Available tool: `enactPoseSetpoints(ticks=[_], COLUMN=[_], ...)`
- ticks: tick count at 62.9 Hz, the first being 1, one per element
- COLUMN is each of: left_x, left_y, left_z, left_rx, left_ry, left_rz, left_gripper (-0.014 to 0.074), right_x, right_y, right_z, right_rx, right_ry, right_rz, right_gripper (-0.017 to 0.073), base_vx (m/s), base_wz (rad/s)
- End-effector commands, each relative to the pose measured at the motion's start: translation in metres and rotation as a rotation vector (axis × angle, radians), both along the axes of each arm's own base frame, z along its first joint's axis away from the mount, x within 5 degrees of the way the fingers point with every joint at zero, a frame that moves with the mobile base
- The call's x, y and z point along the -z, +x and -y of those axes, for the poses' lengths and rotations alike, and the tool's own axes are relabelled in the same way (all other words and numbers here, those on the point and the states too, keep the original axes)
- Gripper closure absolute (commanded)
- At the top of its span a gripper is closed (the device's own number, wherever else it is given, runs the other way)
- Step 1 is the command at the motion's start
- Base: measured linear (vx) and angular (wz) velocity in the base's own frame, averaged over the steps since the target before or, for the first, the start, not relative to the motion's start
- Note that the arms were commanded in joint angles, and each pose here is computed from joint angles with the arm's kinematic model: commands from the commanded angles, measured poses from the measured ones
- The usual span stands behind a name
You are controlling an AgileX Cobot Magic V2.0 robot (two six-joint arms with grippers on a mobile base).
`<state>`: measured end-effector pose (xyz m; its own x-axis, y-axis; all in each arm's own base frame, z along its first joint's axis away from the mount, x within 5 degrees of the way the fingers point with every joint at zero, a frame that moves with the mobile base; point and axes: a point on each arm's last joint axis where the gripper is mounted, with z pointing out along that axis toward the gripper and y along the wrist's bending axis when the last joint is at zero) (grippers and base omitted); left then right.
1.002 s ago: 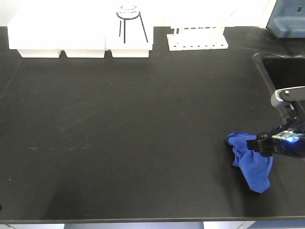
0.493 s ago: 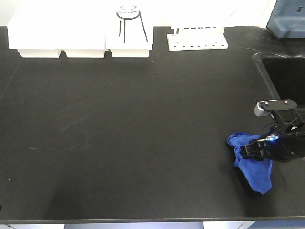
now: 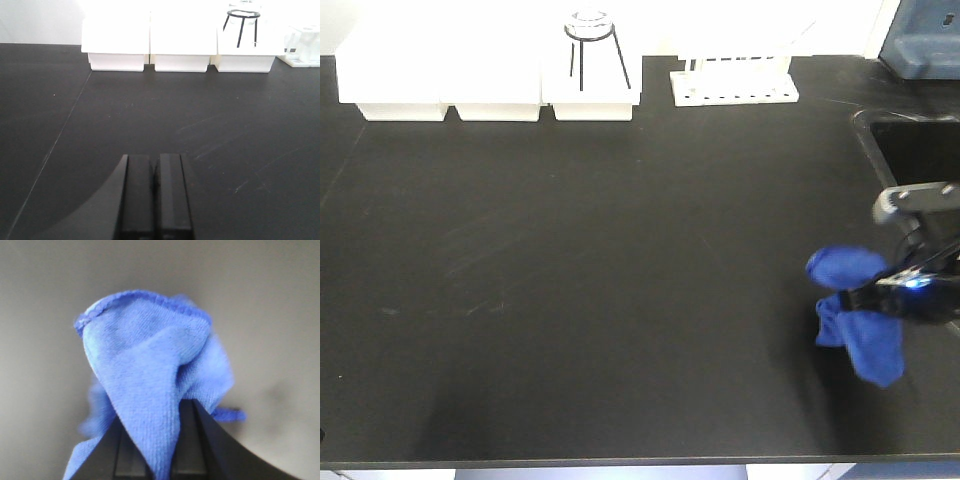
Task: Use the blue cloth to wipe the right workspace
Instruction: 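Lift the blue cloth up with the right gripper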
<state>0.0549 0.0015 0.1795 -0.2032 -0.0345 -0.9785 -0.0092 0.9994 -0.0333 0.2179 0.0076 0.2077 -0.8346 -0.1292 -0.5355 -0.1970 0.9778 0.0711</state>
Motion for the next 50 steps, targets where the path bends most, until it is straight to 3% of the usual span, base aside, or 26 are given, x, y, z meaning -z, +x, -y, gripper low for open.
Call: enactPoseSetpoints(ticks=[1,17,26,32,39,50], left_x=[0.002,0.002,0.002,0.002,0.002,0.002], left_y=[0.001,0.001,0.001,0.001,0.001,0.001], left_z=[0.001,0.001,0.001,0.001,0.001,0.001], left_rx=[0.014,0.014,0.014,0.014,0.014,0.014], left_ry=[-0.009,-0.009,-0.009,-0.009,-0.009,-0.009], left_rz=[0.063,0.063,0.063,0.063,0.063,0.063], left_gripper=[0.0599,0.0599,0.0599,0.0599,0.0599,0.0599], right_x=[-0.04,-0.105,-0.096,-0.072,-0.058,-0.061], right_y=[-0.009,-0.075,-0.112,-0.127,-0.134,-0.135], right_z=[0.001,-0.003,-0.004,-0.004,0.0,0.005], right_rx=[0.009,0.008,0.014,0.028,0.088,0.182], right_ry=[-0.012,-0.025,-0.024,-0.029,-0.035,0.009], right_rz=[0.197,0.575,0.672,0.693,0.799,0.93], right_gripper=[0.0564,0.0564,0.0564,0.0564,0.0564,0.0564], base_vx=[0.0,0.0,0.0,0.0,0.0,0.0], base_wz=[0.0,0.0,0.0,0.0,0.0,0.0])
